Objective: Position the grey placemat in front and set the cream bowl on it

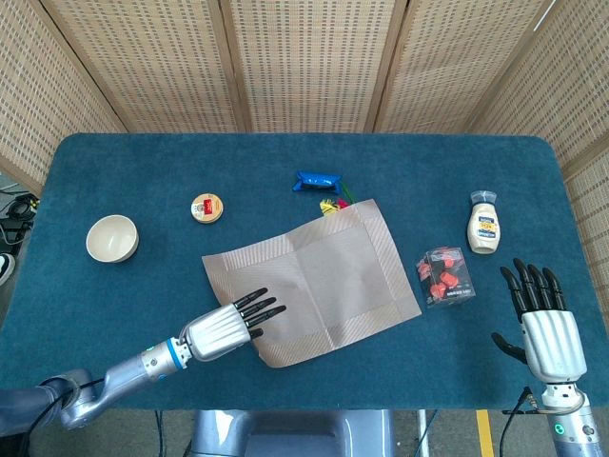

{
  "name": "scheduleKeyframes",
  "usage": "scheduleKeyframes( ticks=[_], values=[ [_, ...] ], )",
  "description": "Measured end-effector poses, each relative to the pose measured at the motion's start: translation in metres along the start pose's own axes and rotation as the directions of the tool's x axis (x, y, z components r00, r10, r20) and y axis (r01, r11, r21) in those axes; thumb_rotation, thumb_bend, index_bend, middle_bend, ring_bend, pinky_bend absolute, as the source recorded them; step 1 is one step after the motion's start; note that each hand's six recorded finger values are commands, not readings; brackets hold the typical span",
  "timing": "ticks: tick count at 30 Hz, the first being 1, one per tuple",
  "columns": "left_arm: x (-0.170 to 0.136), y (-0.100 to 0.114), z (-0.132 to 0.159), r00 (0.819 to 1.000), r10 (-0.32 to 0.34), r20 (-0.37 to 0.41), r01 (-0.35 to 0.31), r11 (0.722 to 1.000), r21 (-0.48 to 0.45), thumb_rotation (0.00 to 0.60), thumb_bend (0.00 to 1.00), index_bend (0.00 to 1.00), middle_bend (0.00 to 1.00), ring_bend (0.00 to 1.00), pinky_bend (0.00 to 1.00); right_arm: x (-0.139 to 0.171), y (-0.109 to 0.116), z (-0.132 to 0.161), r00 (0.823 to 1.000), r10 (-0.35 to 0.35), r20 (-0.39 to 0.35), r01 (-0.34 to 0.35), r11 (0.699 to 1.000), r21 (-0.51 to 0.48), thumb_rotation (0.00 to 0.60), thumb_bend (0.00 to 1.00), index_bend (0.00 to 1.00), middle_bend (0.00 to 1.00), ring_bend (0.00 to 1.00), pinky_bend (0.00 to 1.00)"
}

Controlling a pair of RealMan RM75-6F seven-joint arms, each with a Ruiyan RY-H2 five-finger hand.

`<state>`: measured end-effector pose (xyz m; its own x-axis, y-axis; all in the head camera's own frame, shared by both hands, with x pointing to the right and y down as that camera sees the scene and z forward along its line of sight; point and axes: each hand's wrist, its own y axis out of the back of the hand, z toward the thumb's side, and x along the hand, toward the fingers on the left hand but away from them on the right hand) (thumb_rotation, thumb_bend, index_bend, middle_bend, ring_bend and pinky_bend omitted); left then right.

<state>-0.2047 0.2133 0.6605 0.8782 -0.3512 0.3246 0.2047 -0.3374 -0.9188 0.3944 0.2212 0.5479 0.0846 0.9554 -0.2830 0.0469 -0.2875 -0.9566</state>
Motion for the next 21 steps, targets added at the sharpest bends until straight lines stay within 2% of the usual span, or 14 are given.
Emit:
scheduleKeyframes(
  ticks=[6, 12, 18, 21],
  values=[
    [-0.04, -0.005, -0.002, 0.999, -0.03, 0.027, 0.029, 0.998, 0.047, 0.6, 0.58, 0.79, 0.0, 0.0, 0.0, 0.003, 0.0, 0.005, 1.0, 0.0, -0.011, 0.0, 1.0, 0.001, 0.6, 0.0, 0.0, 0.0, 0.0, 0.0],
    [-0.066, -0.017, -0.015, 0.997, -0.078, 0.006, 0.077, 0.991, 0.109, 0.6, 0.58, 0.79, 0.0, 0.0, 0.0, 0.004, 0.0, 0.006, 1.0, 0.0, -0.014, 0.0, 1.0, 0.0, 0.6, 0.0, 0.0, 0.0, 0.0, 0.0],
    [-0.076, -0.027, -0.031, 0.995, -0.097, -0.037, 0.101, 0.986, 0.135, 0.6, 0.58, 0.79, 0.0, 0.0, 0.0, 0.004, 0.0, 0.007, 1.0, 0.003, -0.016, -0.003, 1.0, -0.001, 0.6, 0.0, 0.0, 0.0, 0.0, 0.0],
    [-0.074, -0.032, -0.032, 0.995, -0.093, -0.045, 0.098, 0.988, 0.119, 0.6, 0.58, 0.79, 0.0, 0.0, 0.0, 0.004, -0.001, 0.006, 1.0, 0.003, -0.016, -0.003, 1.0, 0.001, 0.6, 0.0, 0.0, 0.0, 0.0, 0.0]
  ],
)
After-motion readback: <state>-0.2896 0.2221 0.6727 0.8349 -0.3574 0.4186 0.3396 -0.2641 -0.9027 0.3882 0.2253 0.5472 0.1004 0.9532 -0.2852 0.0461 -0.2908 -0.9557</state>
